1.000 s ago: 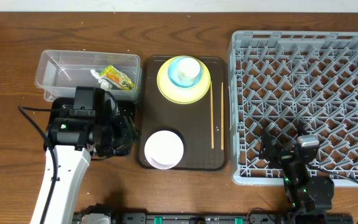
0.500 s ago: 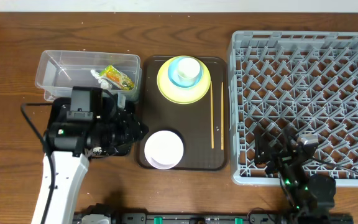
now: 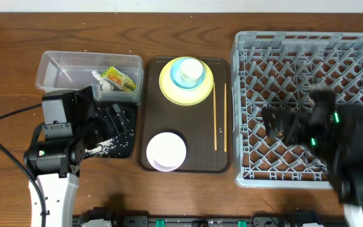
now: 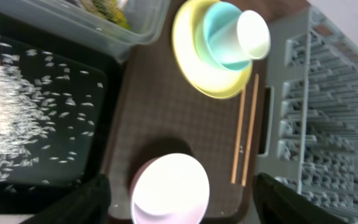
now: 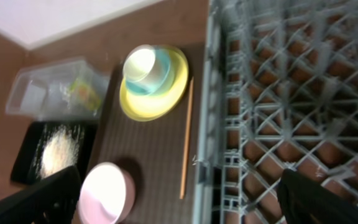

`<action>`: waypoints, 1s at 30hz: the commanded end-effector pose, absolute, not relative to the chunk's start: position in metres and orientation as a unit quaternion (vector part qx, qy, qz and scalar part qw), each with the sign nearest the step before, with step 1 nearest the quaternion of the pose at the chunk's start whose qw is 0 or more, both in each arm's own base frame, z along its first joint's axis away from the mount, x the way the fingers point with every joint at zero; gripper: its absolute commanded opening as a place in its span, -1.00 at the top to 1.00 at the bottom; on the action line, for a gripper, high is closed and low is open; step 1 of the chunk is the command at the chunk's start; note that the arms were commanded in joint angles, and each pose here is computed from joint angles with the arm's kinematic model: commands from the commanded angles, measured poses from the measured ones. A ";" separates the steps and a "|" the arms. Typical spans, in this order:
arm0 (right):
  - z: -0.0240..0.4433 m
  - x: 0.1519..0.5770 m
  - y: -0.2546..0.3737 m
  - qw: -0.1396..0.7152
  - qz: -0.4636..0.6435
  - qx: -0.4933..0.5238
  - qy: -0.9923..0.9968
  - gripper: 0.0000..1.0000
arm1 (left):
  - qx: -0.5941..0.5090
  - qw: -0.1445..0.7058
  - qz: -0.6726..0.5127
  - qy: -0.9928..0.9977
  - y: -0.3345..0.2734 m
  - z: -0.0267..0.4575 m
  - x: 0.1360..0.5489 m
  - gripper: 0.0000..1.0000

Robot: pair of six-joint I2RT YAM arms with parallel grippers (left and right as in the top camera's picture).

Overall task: Sort waste into correct bins and load items into the dishwasher rack
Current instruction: 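Move the right gripper over the chopsticks on the brown tray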

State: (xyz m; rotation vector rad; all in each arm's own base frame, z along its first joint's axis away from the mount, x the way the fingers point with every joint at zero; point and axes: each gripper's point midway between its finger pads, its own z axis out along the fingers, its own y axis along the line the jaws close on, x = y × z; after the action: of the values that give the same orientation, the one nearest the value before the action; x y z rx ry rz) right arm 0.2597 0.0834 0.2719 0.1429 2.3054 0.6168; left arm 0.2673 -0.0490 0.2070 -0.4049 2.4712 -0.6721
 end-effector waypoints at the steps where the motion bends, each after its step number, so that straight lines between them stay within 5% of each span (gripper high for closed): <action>1: 0.286 0.280 0.114 0.329 0.243 0.006 0.912 -0.98 | -0.154 0.281 -0.230 0.919 -0.041 0.208 0.269 -0.63; 17: 0.201 0.303 0.269 0.229 0.217 -0.161 0.935 -0.93 | -0.154 0.281 -0.230 0.919 -0.041 0.208 0.269 -0.77; 21: 0.173 0.313 0.279 0.223 0.184 -0.158 0.944 0.39 | -0.154 0.281 -0.230 0.919 -0.041 0.208 0.269 -0.77; 30: 0.108 0.341 0.242 0.211 0.041 -0.047 0.975 0.78 | -0.154 0.281 -0.230 0.919 -0.041 0.208 0.269 -0.78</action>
State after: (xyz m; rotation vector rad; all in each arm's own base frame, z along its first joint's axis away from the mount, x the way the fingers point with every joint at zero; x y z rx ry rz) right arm 0.3263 0.2563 0.1131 -0.2501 2.7424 0.2551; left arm 0.2683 -0.0428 0.2051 -0.4249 2.4715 -0.6301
